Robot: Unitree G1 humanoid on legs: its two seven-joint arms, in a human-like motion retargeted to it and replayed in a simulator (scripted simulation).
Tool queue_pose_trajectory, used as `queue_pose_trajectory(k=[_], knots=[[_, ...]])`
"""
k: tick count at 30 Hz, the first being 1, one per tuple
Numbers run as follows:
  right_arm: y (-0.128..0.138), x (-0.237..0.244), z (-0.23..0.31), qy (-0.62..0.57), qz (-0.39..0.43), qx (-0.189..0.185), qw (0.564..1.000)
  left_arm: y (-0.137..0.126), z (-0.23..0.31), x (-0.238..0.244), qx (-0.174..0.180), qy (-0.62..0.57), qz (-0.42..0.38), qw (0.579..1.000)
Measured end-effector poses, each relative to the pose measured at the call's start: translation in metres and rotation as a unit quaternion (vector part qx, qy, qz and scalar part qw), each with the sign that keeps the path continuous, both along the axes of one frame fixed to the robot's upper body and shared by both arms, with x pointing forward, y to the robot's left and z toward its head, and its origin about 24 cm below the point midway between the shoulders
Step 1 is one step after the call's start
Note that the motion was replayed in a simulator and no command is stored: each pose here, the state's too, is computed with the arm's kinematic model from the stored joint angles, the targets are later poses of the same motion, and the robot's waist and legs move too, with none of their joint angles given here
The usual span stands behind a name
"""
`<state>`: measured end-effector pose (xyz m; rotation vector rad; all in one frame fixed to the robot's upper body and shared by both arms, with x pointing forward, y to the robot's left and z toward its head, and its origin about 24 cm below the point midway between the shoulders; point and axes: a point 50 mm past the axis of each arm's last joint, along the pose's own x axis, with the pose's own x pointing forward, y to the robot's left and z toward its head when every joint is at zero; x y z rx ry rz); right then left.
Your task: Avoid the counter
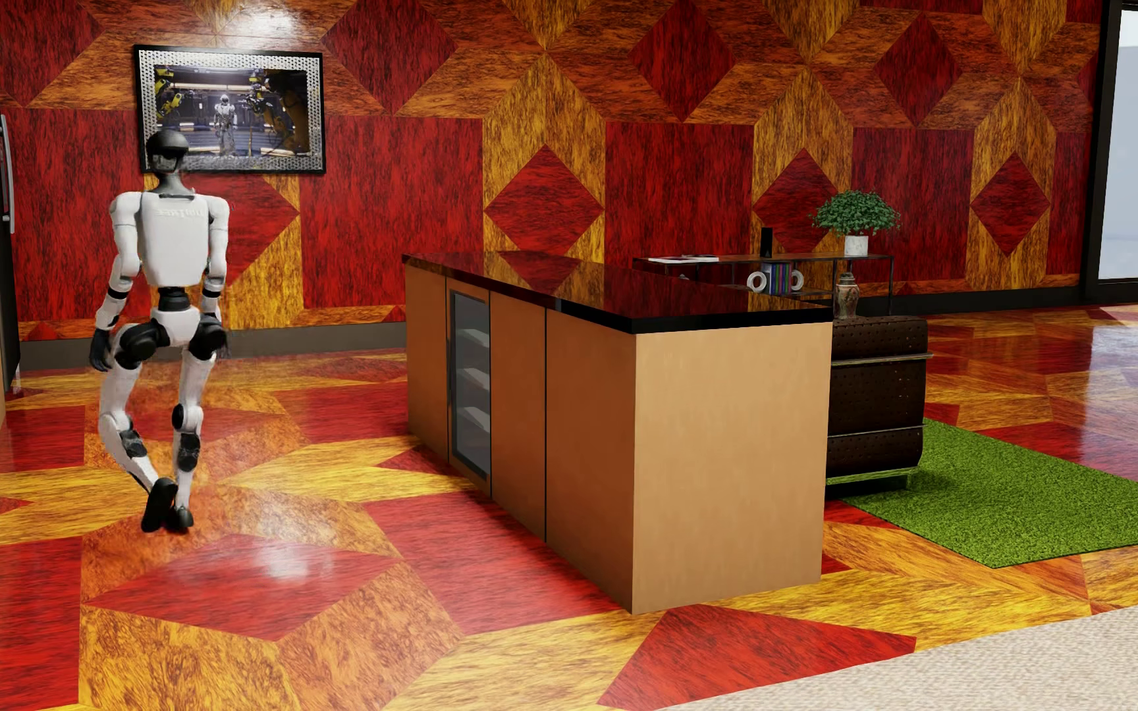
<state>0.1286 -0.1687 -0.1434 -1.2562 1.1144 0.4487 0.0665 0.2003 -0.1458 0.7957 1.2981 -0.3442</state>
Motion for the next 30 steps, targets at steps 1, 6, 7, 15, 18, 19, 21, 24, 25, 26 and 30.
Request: queue_pose_trajectory(k=[1,6,7,15,18,19,21,24,25,26,30], knots=[[0.014,0.035,0.012,-0.042,0.069,0.006,0.997,0.000,0.001,-0.012,-0.013,-0.002,0.027,1.000],[0.071,0.157,0.121,-0.354,0.248,0.049,0.900,0.003,-0.001,-0.043,-0.009,0.036,0.048,0.998],[0.075,0.164,0.140,-0.407,0.253,0.058,0.876,0.004,-0.003,-0.044,-0.005,0.049,0.039,0.998],[0.005,0.091,0.058,-0.198,0.127,0.010,0.972,-0.008,-0.007,-0.031,-0.019,0.020,0.111,0.993],[-0.026,0.008,0.003,0.022,0.023,-0.044,0.999,-0.004,-0.008,-0.003,0.011,0.032,0.008,0.999],[-0.034,-0.020,-0.006,0.083,0.030,-0.055,0.995,-0.004,-0.005,0.015,0.020,0.014,-0.028,0.999],[-0.044,-0.064,-0.011,0.125,0.040,-0.052,0.990,-0.002,0.006,0.053,0.016,-0.054,-0.046,0.997],[-0.052,-0.131,-0.012,0.153,-0.106,-0.007,0.983,0.001,0.029,0.105,0.011,-0.149,-0.063,0.987],[-0.052,-0.149,-0.011,0.172,-0.139,-0.007,0.975,0.001,0.036,0.118,0.017,-0.167,-0.073,0.983],[-0.049,-0.162,-0.011,0.194,-0.142,-0.010,0.971,0.002,0.042,0.128,0.026,-0.177,-0.081,0.981],[-0.040,-0.147,-0.013,0.214,-0.050,-0.014,0.975,0.018,0.039,0.117,0.046,-0.168,-0.040,0.984]])
